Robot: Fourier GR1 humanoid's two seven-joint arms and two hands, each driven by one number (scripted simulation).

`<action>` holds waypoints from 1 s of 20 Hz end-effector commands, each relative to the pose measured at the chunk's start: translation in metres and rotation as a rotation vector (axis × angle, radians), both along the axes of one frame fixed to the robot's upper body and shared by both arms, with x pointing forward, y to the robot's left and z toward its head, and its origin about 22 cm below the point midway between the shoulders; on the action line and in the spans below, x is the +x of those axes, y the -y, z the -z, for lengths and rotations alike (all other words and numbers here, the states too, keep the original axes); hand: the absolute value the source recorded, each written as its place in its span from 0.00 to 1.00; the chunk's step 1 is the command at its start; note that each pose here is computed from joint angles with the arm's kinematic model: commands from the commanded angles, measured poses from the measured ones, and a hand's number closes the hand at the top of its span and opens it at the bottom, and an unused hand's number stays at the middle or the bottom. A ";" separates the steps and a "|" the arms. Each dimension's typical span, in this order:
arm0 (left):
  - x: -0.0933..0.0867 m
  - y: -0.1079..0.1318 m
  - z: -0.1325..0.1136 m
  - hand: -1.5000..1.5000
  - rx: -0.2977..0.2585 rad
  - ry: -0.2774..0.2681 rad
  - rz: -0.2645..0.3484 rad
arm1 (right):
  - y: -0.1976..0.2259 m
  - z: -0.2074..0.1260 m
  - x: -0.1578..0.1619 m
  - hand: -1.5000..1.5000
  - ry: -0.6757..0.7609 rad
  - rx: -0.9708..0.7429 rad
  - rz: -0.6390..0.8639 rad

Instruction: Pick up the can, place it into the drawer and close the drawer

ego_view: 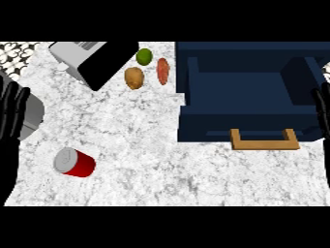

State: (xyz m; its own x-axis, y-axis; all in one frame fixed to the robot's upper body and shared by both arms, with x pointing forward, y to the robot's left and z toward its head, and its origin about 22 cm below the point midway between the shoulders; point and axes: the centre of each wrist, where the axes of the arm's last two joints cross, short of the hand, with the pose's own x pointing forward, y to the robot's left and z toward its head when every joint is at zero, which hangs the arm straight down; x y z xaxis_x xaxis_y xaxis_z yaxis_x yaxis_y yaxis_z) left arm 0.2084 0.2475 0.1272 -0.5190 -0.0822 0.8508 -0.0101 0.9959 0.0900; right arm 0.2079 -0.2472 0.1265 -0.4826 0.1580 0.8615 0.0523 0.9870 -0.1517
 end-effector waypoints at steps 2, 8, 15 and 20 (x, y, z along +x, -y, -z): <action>-0.022 -0.017 -0.007 0.00 -0.012 0.000 0.124 | -0.002 0.003 -0.002 0.00 -0.006 0.020 -0.025; -0.033 -0.045 0.026 0.00 0.066 -0.371 0.181 | 0.006 0.029 -0.004 0.00 -0.249 0.155 0.154; -0.065 -0.080 0.003 0.00 0.075 -0.423 0.189 | 0.036 0.017 -0.042 0.00 -0.284 0.132 0.189; -0.077 -0.091 -0.018 0.00 0.081 -0.412 0.181 | 0.063 0.032 -0.051 0.00 -0.272 0.143 0.203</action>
State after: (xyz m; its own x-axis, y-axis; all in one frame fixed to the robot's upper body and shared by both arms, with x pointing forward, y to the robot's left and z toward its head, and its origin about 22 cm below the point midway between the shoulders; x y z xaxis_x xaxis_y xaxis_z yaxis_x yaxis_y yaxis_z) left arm 0.1400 0.3340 0.1369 -0.1663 -0.0886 0.9821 0.2195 0.9676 0.1245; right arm 0.1695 -0.2894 0.0961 -0.2085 0.0957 0.9733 0.2025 0.9779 -0.0527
